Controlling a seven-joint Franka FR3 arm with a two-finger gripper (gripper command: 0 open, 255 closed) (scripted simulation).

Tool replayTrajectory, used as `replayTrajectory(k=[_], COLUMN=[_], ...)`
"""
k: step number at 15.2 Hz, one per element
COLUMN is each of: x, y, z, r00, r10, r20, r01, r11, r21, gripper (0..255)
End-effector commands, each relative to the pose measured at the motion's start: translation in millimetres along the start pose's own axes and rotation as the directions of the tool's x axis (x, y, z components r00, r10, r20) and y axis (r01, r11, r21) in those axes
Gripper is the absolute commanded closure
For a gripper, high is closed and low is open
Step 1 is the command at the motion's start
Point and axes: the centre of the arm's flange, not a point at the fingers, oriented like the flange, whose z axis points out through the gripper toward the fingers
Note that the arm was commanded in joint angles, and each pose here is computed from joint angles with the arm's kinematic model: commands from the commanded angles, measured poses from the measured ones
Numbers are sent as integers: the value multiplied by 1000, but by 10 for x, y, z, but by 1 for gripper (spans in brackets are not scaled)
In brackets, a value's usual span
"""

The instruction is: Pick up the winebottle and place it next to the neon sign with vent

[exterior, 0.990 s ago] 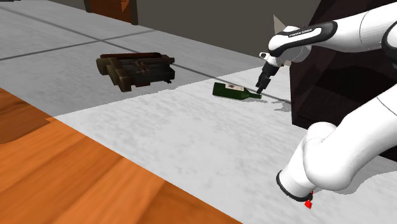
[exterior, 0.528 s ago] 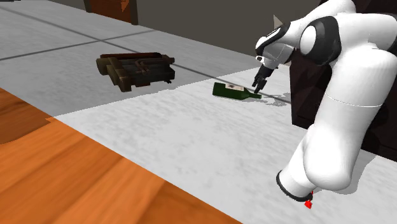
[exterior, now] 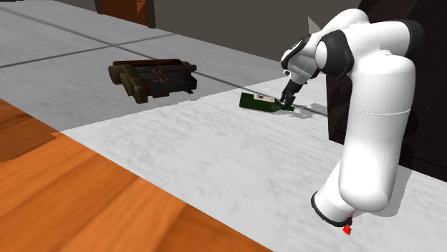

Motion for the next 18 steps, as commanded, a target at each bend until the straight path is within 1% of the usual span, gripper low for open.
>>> replayTrajectory(k=[1, 8, 9, 18], x=[-6, -6, -6, -6], y=[3, 3, 3, 3], z=[85, 85, 85, 85], r00=[1000, 1000, 1000, 1000], r10=[0, 0, 0, 0], r20=[0, 0, 0, 0], r01=[0, 0, 0, 0], r11=[1000, 1000, 1000, 1000], r21=[0, 0, 0, 0], gripper=[0, 0, 255, 255])
